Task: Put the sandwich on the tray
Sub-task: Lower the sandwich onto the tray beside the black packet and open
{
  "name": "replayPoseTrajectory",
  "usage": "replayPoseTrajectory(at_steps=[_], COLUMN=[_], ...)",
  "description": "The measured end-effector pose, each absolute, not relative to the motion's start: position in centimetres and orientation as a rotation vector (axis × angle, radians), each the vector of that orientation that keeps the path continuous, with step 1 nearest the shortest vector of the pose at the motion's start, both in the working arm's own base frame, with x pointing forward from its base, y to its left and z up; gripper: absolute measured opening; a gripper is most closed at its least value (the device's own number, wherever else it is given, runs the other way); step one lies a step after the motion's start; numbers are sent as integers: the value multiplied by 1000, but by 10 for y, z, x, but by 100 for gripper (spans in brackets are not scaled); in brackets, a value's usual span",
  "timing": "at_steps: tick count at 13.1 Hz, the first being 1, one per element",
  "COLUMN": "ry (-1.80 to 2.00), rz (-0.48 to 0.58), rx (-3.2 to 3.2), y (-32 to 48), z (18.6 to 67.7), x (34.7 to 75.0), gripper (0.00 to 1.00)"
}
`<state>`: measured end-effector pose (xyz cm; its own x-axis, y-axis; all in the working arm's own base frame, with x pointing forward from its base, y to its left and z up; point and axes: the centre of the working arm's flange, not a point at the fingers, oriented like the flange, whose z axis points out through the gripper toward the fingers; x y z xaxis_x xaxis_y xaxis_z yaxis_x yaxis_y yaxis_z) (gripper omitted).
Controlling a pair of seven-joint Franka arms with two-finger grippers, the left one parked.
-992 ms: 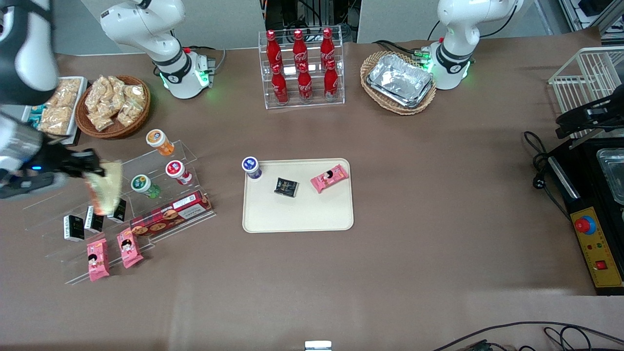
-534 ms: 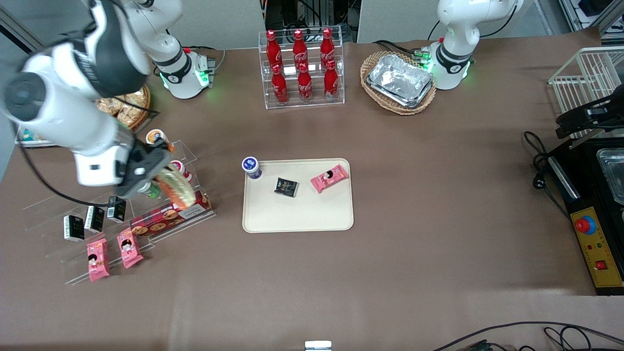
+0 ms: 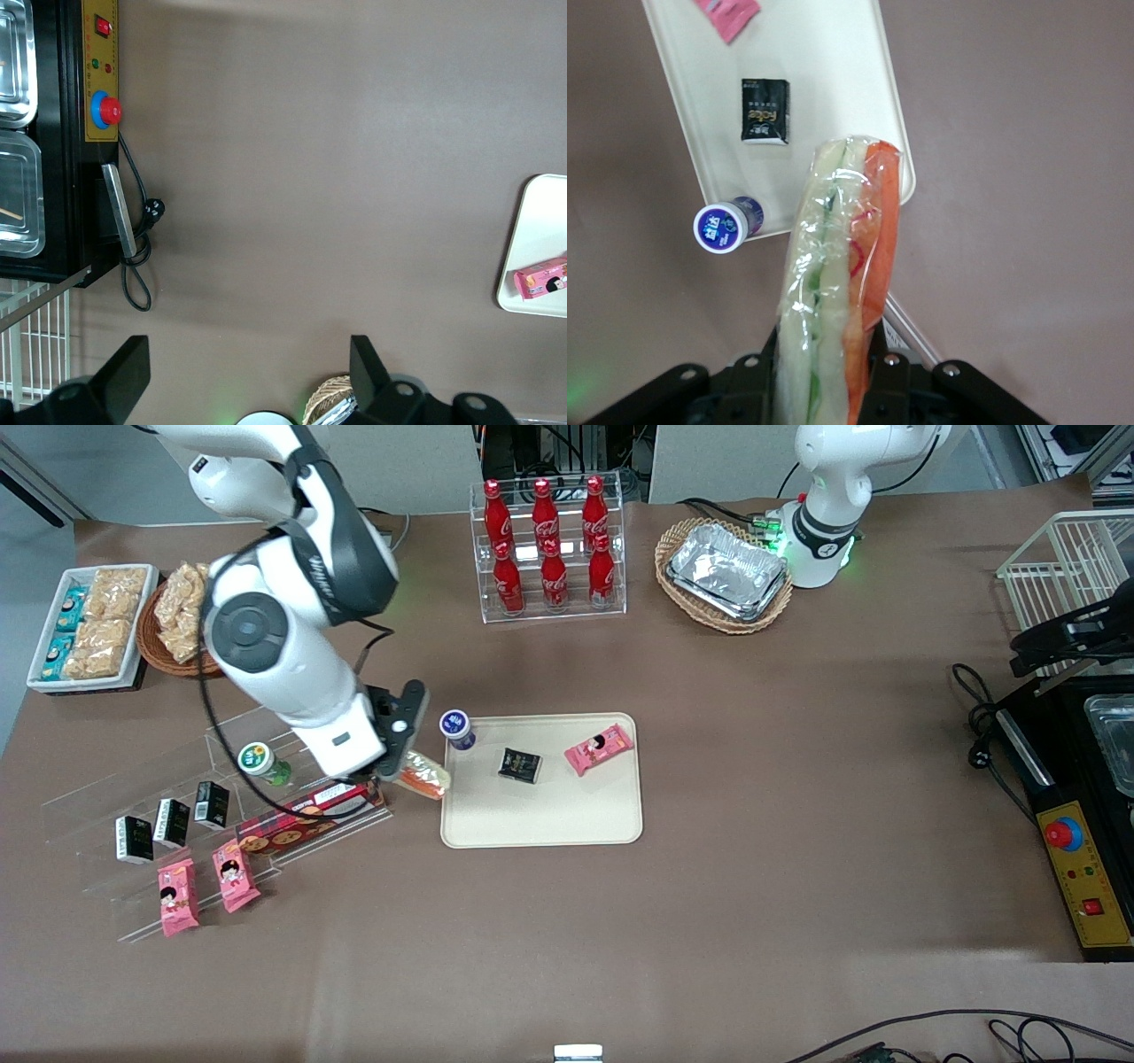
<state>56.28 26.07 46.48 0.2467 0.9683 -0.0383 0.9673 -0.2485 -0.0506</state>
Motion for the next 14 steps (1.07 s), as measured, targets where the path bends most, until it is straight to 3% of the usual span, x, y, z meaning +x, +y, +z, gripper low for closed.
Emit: replayPoseTrajectory(at_steps=[14], ry=[-2286], rz=[70], rx=[-2254], y=[395], z=[299], x=[546], gripper=[38])
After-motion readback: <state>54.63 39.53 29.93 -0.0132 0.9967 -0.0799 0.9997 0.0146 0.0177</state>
